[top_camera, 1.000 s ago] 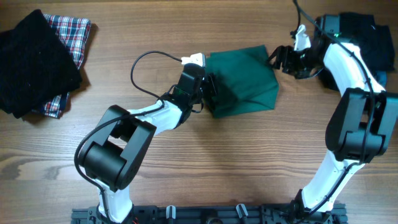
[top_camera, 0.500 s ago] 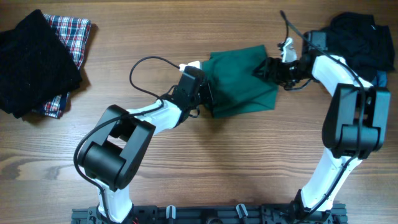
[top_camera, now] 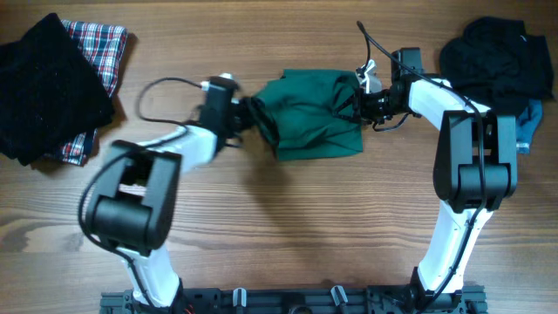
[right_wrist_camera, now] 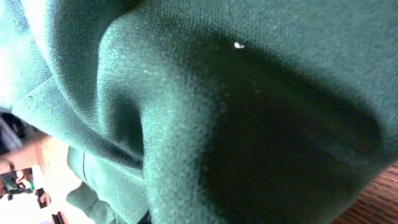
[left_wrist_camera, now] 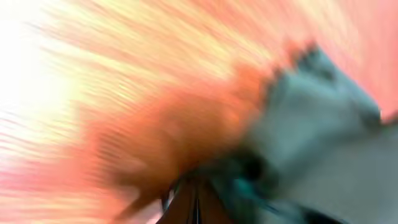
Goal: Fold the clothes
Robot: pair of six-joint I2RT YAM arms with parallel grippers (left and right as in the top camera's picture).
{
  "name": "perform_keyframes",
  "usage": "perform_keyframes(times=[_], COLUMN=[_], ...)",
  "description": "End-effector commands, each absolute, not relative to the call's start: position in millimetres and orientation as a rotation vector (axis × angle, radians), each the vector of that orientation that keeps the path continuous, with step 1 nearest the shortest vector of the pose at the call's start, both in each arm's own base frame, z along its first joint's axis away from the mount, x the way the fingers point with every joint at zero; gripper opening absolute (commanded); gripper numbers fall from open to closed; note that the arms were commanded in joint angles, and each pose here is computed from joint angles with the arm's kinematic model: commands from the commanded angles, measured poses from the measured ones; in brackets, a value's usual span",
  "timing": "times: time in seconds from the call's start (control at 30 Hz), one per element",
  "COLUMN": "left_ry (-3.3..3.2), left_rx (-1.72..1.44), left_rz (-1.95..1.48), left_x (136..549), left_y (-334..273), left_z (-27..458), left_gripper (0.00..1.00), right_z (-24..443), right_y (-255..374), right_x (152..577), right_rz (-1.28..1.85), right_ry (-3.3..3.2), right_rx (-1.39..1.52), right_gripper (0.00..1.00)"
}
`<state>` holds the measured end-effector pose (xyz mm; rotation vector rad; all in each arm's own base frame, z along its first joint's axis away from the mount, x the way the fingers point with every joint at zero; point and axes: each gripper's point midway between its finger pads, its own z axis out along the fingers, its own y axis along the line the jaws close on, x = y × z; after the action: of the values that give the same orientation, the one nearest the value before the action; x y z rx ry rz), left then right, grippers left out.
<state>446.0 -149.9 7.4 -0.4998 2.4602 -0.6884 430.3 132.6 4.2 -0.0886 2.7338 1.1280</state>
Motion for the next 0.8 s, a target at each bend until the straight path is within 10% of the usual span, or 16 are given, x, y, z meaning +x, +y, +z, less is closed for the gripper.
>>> perform_keyframes(times=[0.0, 0.37, 0.77], left_ry=[2.440, 2.373, 2.079], left_rx=[-0.631, -0.460, -0.423], left_rz=[-0.821, -0.835, -0.289], left_x=[454, 459, 435], left_y=[-104, -66, 36], left_z=[7, 42, 199], left_gripper=[0.04, 0.04, 0.04], right_z=[30, 160, 223], right_y=[143, 226, 321], right_x=[443, 448, 429], right_rz=[1.143, 1.134, 0.864], right_ry=[2.663, 2.407, 2.103], right_rx=[-0.160, -0.523, -1.025], right_gripper=[0.04, 0.04, 0.05])
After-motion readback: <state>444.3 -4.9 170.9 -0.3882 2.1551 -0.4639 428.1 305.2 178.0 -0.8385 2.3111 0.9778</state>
